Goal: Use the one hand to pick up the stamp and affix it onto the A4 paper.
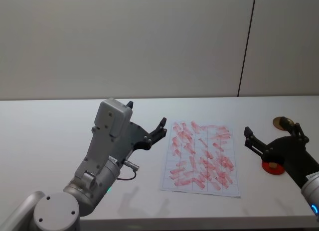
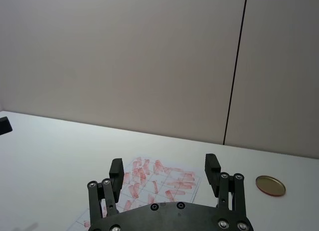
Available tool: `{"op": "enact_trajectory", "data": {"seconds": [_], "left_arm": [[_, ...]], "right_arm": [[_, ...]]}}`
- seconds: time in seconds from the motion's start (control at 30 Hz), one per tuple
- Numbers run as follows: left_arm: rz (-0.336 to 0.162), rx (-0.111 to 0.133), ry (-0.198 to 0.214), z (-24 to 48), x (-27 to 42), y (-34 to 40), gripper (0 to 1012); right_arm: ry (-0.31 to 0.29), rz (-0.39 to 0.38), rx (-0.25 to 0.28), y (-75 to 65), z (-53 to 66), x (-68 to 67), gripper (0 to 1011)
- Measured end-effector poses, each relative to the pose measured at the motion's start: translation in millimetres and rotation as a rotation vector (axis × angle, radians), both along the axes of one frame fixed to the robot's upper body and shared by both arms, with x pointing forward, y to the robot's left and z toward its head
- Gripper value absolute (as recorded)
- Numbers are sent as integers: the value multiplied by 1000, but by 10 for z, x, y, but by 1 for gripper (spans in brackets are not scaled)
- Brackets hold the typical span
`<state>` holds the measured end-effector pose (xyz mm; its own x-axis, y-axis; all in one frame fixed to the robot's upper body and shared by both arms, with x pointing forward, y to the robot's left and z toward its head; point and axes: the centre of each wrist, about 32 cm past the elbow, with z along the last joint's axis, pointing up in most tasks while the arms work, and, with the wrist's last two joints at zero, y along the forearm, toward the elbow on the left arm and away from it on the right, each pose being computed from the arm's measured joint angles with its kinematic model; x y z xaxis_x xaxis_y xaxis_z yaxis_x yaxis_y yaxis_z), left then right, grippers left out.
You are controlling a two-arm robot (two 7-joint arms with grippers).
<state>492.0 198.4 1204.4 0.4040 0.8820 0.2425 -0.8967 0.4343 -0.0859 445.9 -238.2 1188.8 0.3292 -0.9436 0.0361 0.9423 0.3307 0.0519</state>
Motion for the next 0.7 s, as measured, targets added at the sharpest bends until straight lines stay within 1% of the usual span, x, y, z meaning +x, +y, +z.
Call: {"op": "enact_trajectory", "data": {"seconds": [0.27,0.37,0.47,0.7], "left_arm": [[0,0,0,0,0,0,993],[0,0,0,0,0,0,993],[0,0,0,0,0,0,993],[0,0,0,0,0,0,993]], "right_arm": [[51,-29,12,-21,-3,89,1001],[81,-58,16,-28,-10,151,1001],[98,-77,18,-31,-16,192,1001],[158,-155,24,-40,-54,347,1001]]}}
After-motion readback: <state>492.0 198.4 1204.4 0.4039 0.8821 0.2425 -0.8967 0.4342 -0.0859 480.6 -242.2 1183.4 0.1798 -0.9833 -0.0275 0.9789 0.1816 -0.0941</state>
